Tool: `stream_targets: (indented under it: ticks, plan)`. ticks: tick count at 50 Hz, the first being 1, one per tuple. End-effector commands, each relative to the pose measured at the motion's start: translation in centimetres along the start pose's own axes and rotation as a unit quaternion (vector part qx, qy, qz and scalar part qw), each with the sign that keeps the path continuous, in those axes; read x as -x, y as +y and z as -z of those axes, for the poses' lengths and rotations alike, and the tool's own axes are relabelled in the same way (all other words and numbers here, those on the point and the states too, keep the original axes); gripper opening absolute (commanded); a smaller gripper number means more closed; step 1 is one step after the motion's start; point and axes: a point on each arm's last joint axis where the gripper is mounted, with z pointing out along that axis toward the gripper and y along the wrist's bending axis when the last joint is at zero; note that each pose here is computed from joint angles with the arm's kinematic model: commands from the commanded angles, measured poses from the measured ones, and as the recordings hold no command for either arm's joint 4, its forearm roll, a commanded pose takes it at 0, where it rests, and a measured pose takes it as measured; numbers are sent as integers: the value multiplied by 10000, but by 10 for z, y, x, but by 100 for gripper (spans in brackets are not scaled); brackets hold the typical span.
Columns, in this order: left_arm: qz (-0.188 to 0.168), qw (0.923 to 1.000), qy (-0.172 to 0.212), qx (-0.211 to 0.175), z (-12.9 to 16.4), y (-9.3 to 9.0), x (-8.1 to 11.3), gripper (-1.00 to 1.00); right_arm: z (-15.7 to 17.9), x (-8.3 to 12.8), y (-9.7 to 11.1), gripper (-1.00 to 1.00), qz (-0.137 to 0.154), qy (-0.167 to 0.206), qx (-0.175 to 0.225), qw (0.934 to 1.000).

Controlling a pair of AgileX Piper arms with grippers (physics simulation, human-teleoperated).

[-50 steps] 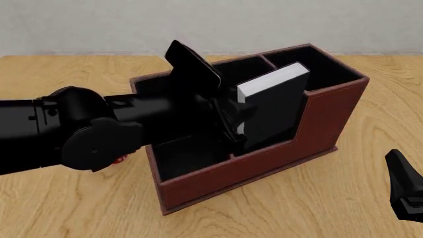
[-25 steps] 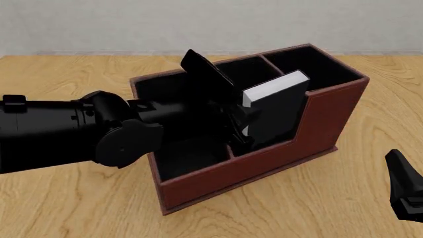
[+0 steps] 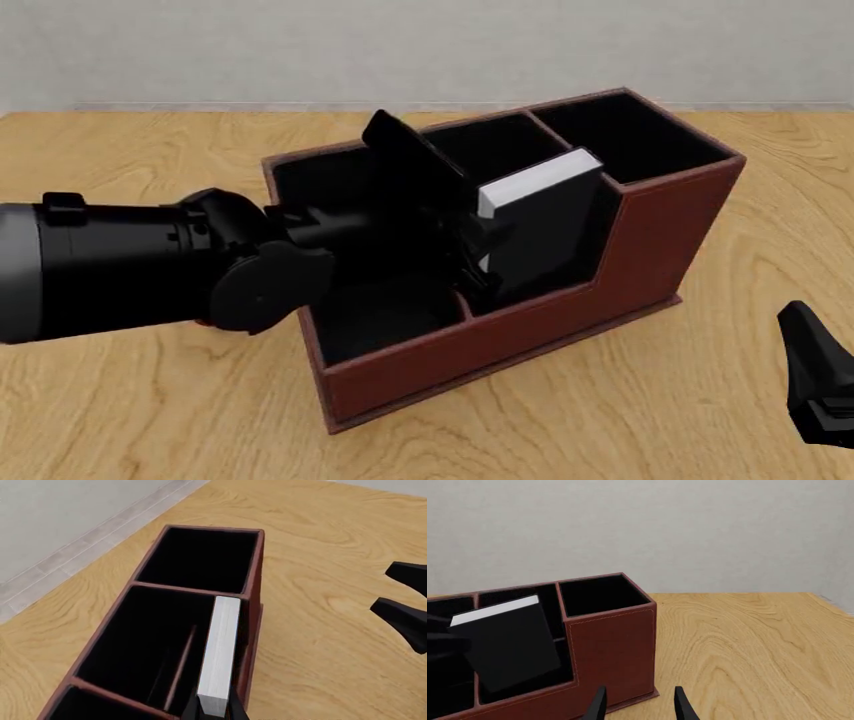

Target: Pick up the book and place it in the back compartment of the caddy.

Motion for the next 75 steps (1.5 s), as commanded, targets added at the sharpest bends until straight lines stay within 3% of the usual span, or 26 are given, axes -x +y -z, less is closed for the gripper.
stream_targets:
  ticks: [1, 24, 53, 54, 75]
  plan:
    - [-45, 10000, -15, 80, -4, 5, -3, -100, 0, 0, 0, 100, -1, 0, -1, 10000]
    - [46, 9999, 53, 126, -16, 7, -18, -100, 0, 0, 0, 100, -2, 1, -1, 10000]
    - [129, 9997, 56, 213, -23, 14, -21, -100, 0, 0, 0, 100, 2, -1, 1, 10000]
    - [131, 9997, 51, 215, -23, 14, -21, 100, 0, 0, 0, 100, 0, 0, 0, 10000]
    - [89, 9998, 33, 158, -20, 9, -20, 100, 0, 0, 0, 100, -1, 0, 0, 10000]
